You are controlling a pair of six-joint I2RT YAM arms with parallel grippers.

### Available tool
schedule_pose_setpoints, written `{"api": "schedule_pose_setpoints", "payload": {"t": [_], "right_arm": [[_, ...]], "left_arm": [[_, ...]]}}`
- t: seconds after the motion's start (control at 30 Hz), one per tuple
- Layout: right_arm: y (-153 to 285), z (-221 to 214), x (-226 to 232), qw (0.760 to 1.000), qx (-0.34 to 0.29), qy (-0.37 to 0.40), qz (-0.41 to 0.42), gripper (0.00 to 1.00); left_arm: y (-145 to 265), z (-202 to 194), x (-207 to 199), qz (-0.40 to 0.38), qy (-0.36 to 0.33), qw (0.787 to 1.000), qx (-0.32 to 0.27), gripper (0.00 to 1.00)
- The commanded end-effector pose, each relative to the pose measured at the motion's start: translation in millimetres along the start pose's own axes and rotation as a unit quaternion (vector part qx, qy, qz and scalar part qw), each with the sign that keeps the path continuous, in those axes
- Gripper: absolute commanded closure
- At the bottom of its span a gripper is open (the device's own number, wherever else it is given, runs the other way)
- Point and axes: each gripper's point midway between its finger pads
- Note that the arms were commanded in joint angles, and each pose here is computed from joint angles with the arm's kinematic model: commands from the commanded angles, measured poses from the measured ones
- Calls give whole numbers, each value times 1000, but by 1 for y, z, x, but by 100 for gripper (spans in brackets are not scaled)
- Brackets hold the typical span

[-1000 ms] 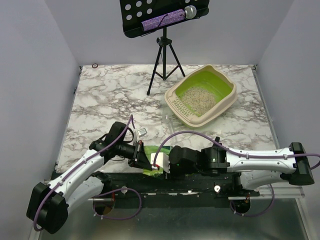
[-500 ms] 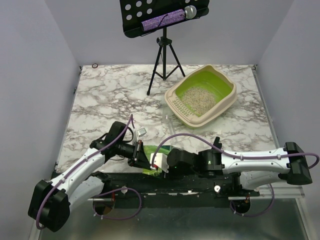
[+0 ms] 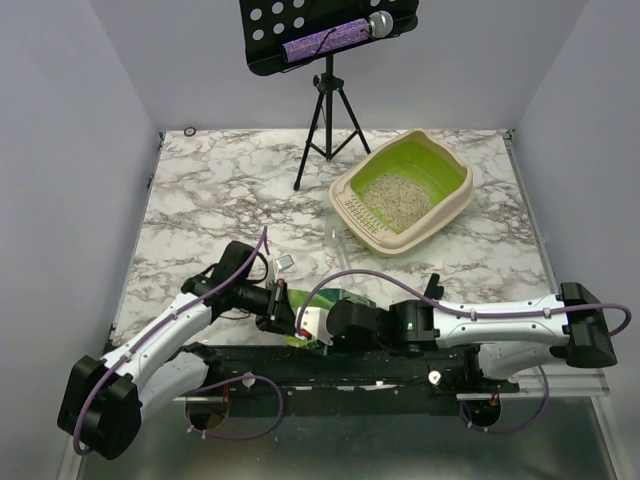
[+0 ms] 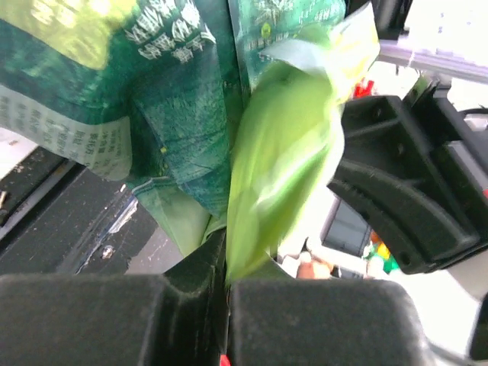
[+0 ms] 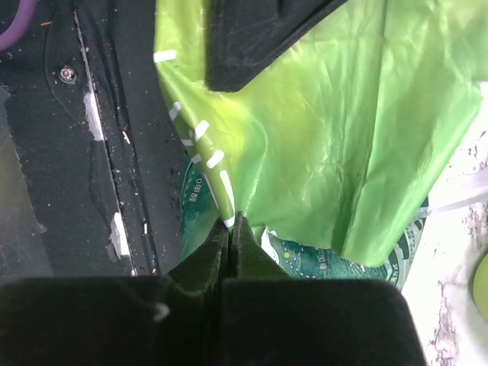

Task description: Fill the litter box with clean litter

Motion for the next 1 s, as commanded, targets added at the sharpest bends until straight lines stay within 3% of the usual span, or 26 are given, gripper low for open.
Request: {"api": "schedule_pose_setpoints", "payload": {"t": [0.0, 0.13, 0.2, 0.27, 0.47, 0.63, 0.73, 0.9, 0.97], "right_arm": [[8, -53, -5, 995, 102, 12, -11, 99], [14, -39, -17, 997, 78, -10, -23, 99], [16, -32, -23, 998, 61, -26, -22, 100], [18, -28, -31, 998, 53, -40, -21, 100], [31, -3, -56, 997, -4, -77, -11, 100], [35, 13, -69, 995, -24, -97, -1, 99], [31, 20, -66, 995, -31, -99, 13, 100], [24, 16, -62, 994, -23, -109, 22, 100], [24, 17, -61, 992, -32, -116, 28, 99]], "left_arm": [[24, 50, 5, 124, -103, 982, -94, 80], [68, 92, -1, 246, -180, 932, -197, 78], [84, 105, -13, 261, -216, 910, -238, 68], [89, 111, -27, 248, -258, 897, -261, 67], [65, 106, -53, 132, -362, 888, -251, 59], [58, 104, -70, 84, -441, 858, -250, 48], [54, 103, -83, 69, -495, 829, -251, 43], [49, 104, -107, 64, -591, 757, -271, 37], [42, 100, -108, 59, -616, 740, -264, 35]]}}
Point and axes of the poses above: each gripper's point midway between its finger pads, its own y axis back along the fingers, its own x axis along the line the jaws close on, z = x × y, and after that the axes turned 12 degrees about -y, right-handed
